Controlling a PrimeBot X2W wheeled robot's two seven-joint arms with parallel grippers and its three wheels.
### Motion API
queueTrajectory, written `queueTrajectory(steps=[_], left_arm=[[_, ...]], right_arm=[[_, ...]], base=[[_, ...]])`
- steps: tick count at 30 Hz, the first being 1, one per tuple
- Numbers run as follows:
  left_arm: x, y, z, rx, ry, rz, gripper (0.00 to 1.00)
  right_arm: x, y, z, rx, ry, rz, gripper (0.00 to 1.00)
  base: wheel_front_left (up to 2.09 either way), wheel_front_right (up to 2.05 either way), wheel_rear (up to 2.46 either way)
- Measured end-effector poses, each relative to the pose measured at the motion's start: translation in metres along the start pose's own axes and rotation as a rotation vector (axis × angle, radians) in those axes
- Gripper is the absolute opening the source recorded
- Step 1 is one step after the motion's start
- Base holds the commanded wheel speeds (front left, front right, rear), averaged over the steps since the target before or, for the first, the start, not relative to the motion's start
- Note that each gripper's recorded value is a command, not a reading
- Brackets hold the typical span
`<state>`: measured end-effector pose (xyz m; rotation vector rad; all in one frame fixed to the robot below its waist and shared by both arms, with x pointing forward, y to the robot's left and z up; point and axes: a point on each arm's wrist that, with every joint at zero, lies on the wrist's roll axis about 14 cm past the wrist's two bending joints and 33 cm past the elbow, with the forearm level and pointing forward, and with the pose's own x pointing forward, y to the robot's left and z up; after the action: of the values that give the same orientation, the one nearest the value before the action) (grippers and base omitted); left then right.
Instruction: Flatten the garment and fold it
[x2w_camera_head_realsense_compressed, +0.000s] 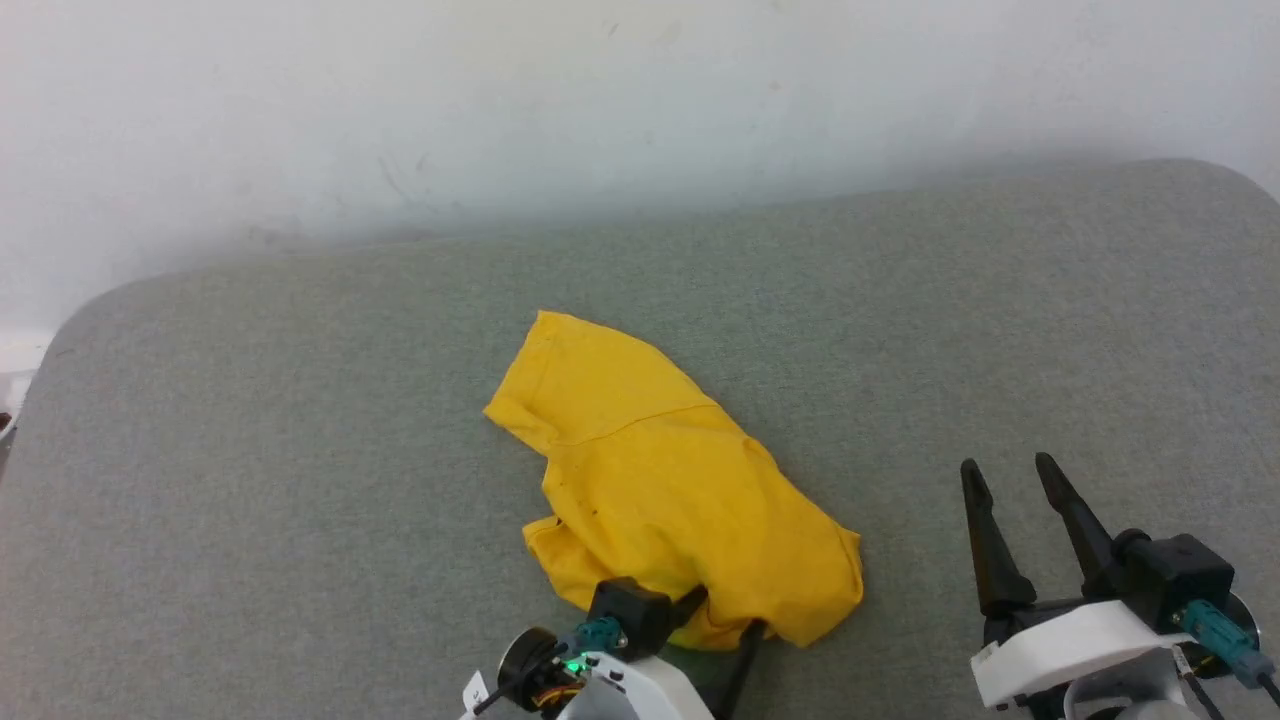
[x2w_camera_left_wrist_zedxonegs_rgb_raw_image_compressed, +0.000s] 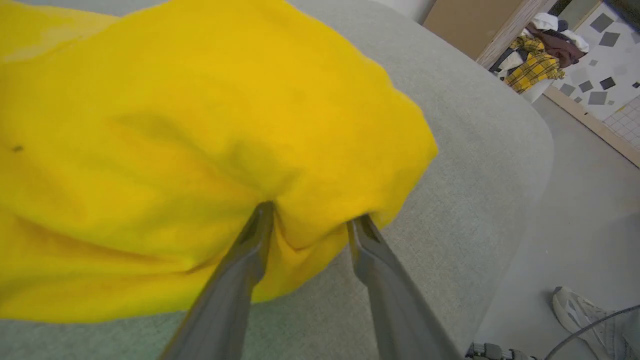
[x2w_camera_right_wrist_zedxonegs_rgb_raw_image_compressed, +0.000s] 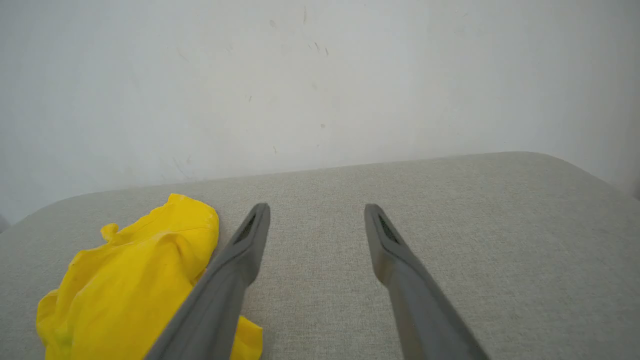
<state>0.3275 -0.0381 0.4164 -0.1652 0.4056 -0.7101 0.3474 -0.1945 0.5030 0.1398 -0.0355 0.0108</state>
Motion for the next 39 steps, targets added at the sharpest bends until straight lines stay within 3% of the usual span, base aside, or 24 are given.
queueTrajectory(steps=[7, 16, 23, 28, 39], left_arm=[[-0.01, -0.001, 0.07, 0.043, -0.303, 0.052, 1.0], [-0.063, 0.059, 0.152, 0.034, -0.608, 0.311, 1.0], [-0.118, 0.126, 0.138, 0.03, -0.62, 0.584, 1.0], [-0.15, 0.153, 0.117, 0.032, -0.587, 0.707, 1.0], [-0.162, 0.179, 0.085, 0.045, -0.475, 0.767, 1.0]], right_arm=[[0.006, 0.012, 0.004, -0.001, -0.008, 0.04, 1.0], [0.008, 0.027, 0.004, -0.003, -0.01, 0.084, 1.0], [0.006, 0.032, 0.003, -0.003, 0.002, 0.102, 1.0], [0.004, 0.035, 0.002, -0.003, 0.008, 0.11, 1.0], [0.008, 0.037, -0.001, -0.004, 0.022, 0.118, 1.0]], base=[[0.0, 0.0, 0.0], [0.0, 0.0, 0.0], [0.0, 0.0, 0.0], [0.0, 0.0, 0.0], [0.0, 0.0, 0.0]])
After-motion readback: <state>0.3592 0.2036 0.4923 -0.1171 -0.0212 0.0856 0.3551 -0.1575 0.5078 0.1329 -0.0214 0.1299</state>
